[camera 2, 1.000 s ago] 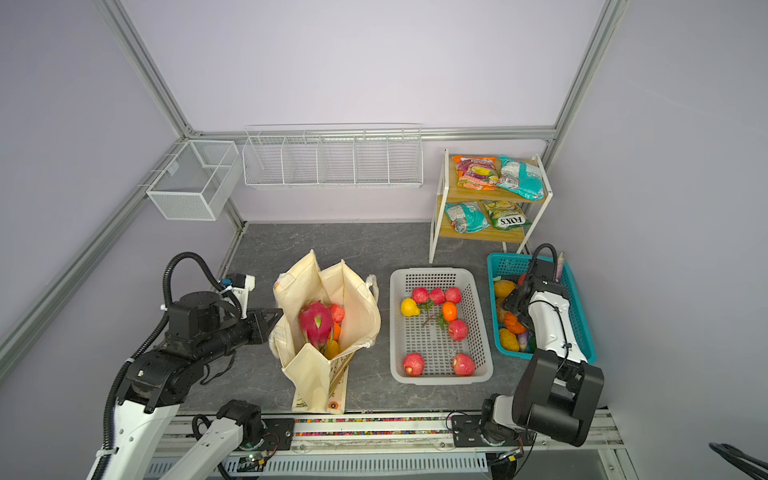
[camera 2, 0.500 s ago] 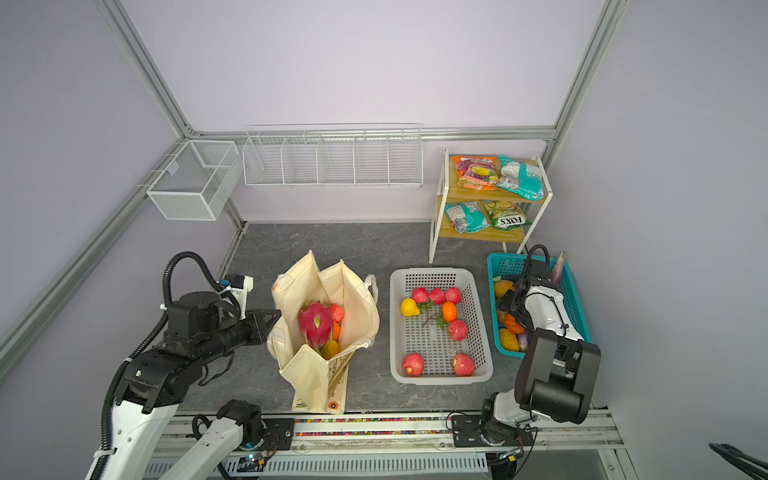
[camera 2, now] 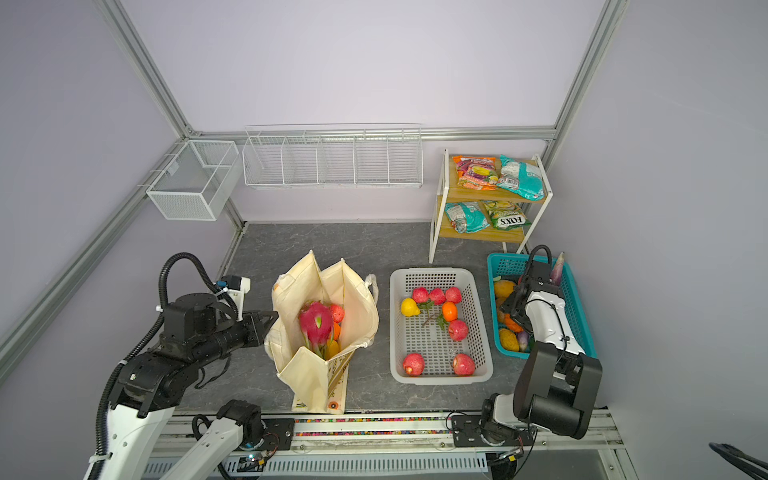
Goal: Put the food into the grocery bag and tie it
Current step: 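Lower the right gripper onto the orange pumpkin and close on it, then lift the orange pumpkin with the right gripper and carry it over the bag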
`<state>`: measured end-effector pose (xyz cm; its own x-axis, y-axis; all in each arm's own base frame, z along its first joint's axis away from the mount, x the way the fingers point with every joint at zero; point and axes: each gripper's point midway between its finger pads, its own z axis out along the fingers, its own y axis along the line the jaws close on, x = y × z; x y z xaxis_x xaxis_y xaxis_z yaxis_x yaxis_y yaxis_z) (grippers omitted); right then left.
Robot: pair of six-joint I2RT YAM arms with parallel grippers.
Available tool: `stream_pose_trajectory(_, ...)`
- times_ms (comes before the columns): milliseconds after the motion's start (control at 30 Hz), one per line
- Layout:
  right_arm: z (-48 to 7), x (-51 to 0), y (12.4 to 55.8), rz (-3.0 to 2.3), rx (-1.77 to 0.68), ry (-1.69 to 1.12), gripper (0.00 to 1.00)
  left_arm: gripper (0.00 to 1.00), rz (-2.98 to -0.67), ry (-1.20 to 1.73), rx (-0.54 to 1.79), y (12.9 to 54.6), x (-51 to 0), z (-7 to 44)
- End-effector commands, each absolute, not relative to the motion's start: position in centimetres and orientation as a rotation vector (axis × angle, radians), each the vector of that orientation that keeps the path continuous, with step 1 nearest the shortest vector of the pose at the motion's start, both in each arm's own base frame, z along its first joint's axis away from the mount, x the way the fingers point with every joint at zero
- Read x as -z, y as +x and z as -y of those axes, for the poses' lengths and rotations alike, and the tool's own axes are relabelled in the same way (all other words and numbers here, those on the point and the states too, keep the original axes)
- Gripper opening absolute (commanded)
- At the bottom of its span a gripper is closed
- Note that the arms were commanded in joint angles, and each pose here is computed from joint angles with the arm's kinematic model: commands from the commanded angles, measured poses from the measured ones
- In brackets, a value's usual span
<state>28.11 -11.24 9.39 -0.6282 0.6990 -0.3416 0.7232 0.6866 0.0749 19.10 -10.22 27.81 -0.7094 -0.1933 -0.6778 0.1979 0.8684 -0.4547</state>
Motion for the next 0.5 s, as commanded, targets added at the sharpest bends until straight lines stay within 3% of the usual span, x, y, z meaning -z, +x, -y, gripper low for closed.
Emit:
stream_pose_trajectory(0,10.6,-10.6,27.6,-2.535,0.068,1.122,0.49,0.00,-2.258,0.000,0.665,18.7,-28.3,10.2)
stream_pose_trajectory(233,8.0,-18.1,28.1,-2.409,-0.056,1.012,0.51,0.00,-2.240,0.000,0.695,19.2,-28.3,10.6)
stream_pose_trajectory(467,0.4,-29.5,29.0,-2.213,-0.333,0.755,0.49,0.00,-2.224,0.008,0.715,19.3,-28.5,10.9)
